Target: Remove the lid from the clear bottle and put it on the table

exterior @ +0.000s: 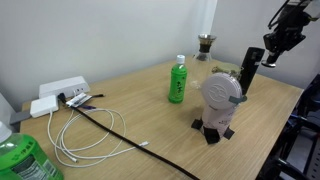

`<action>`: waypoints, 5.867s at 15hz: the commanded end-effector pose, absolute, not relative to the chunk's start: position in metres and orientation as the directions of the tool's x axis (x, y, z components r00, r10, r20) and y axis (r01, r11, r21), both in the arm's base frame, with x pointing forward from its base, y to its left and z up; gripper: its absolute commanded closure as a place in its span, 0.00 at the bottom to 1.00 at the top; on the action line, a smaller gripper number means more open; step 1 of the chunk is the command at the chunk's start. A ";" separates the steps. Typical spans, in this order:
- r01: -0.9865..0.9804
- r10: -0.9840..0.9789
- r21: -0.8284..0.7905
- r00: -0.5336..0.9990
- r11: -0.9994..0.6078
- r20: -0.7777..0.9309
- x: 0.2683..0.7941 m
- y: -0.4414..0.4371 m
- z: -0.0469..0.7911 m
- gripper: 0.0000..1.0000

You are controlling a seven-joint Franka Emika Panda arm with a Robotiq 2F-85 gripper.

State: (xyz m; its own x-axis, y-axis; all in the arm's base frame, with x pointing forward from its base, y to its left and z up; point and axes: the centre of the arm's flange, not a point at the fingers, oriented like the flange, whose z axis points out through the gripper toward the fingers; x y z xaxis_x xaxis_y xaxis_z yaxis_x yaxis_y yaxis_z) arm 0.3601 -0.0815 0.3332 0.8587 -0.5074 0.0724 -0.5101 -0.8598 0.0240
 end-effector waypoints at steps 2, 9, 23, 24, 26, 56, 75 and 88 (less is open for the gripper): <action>-0.434 -0.433 0.010 0.901 -0.901 0.039 0.338 -0.078 0.301 0.99; -0.405 -0.403 0.063 0.914 -0.912 0.037 0.364 -0.079 0.316 0.94; -0.422 -0.420 0.084 0.907 -0.903 0.040 0.357 -0.066 0.316 0.99; -0.431 -0.430 0.089 0.902 -0.898 0.036 0.353 -0.061 0.313 0.99; -0.454 -0.453 0.094 0.891 -0.886 0.029 0.347 -0.052 0.307 0.99; -0.632 -0.630 -0.012 0.773 -0.775 -0.068 0.302 -0.034 0.152 0.96; -0.580 -0.579 -0.032 0.814 -0.814 -0.037 0.304 -0.041 0.196 0.00; -0.561 -0.561 0.016 0.826 -0.827 -0.056 0.307 -0.054 0.239 0.00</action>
State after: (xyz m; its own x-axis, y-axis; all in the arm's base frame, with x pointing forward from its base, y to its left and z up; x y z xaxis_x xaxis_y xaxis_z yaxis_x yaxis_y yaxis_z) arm 0.3751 -0.0688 0.2113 0.8136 -0.5796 -0.0451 -0.5795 -0.8148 0.0164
